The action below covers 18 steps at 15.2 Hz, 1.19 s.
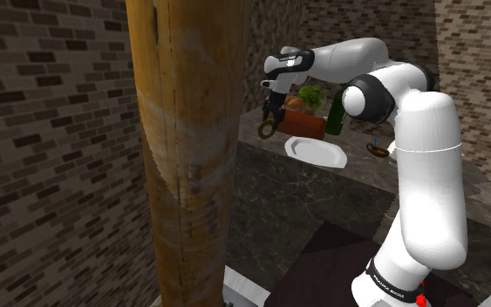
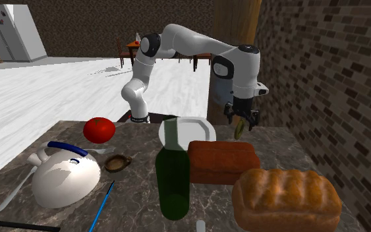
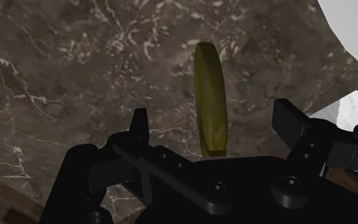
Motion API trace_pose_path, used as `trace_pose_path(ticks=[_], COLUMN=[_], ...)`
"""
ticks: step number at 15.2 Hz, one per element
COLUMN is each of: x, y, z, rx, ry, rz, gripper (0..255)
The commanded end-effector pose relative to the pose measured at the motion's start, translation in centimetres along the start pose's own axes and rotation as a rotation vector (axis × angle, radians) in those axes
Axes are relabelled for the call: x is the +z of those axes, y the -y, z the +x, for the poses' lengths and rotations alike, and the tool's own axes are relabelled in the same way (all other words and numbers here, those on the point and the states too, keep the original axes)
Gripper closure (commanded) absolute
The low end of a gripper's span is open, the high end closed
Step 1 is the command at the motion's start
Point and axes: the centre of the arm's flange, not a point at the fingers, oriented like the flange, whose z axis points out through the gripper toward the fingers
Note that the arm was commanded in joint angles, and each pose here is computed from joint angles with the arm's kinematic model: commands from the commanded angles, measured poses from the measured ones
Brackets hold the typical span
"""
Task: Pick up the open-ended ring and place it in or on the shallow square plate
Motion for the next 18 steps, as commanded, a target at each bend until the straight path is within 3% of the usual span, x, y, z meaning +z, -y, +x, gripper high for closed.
trace_pose_path(ticks=[1,4,5,14,18], x=[0.0,0.0,0.0,0.0,-2.1], y=[0.0,0.0,0.0,0.0,-0.1], z=[0.0,0.0,0.0,0.0,0.2], rx=[0.0,0.0,0.0,0.0,0.0], ry=[0.0,0.0,0.0,0.0,0.0], rz=[0.0,0.0,0.0,0.0,0.0], gripper=[0,0,255,255,255])
